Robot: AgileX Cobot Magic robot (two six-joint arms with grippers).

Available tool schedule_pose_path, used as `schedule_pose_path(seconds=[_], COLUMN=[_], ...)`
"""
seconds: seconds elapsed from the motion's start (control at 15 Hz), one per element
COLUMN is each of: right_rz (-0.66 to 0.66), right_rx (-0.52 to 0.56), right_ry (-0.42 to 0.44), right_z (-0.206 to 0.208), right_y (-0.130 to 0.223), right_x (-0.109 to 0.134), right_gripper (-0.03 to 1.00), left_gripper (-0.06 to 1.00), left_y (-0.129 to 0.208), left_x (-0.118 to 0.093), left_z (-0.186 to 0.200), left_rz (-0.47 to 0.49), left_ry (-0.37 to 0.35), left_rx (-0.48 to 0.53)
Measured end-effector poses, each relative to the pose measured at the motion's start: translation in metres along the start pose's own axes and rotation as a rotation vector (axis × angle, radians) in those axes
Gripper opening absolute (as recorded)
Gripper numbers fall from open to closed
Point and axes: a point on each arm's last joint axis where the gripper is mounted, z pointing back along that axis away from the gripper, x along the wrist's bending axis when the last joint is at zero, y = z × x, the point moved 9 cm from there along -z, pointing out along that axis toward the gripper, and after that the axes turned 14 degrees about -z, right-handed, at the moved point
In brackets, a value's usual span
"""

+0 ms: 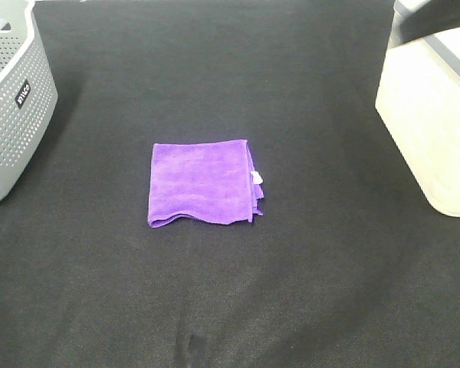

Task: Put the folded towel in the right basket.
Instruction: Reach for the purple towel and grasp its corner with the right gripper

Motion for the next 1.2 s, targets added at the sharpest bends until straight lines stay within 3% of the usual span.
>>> schedule_pose_path(seconds=[0.2,0.33,0.47,0.87,1.2], right_rz=[0.007,-0.018,-0.011,-0.064,-0.06], right_rx=[0.138,0.226,0.269,0.284,0.341], right_ry=[-0.026,0.004,0.052,0.14,0.165], right_z=[-0.096,-0.163,-0.2,-0.244,-0.273], right_y=[-0.011,-0.018,-0.02,-0.044,-0.033], right_x=[0.023,0.004,-0.018,-0.098,-0.132], right_gripper=[0.96,0.96,0.95,0.94,0.92], left_gripper=[0.99,0.99,0.99,0.99,0.99], left_y=[0.0,0.0,0.0,0.0,0.0], left_x=[0.0,0.0,0.0,0.0,0.0], left_z=[0.0,0.0,0.0,0.0,0.0], left_rz=[0.0,0.0,0.0,0.0,0.0], left_ry=[0.0,0.0,0.0,0.0,0.0], left_rx=[0.0,0.0,0.0,0.0,0.0])
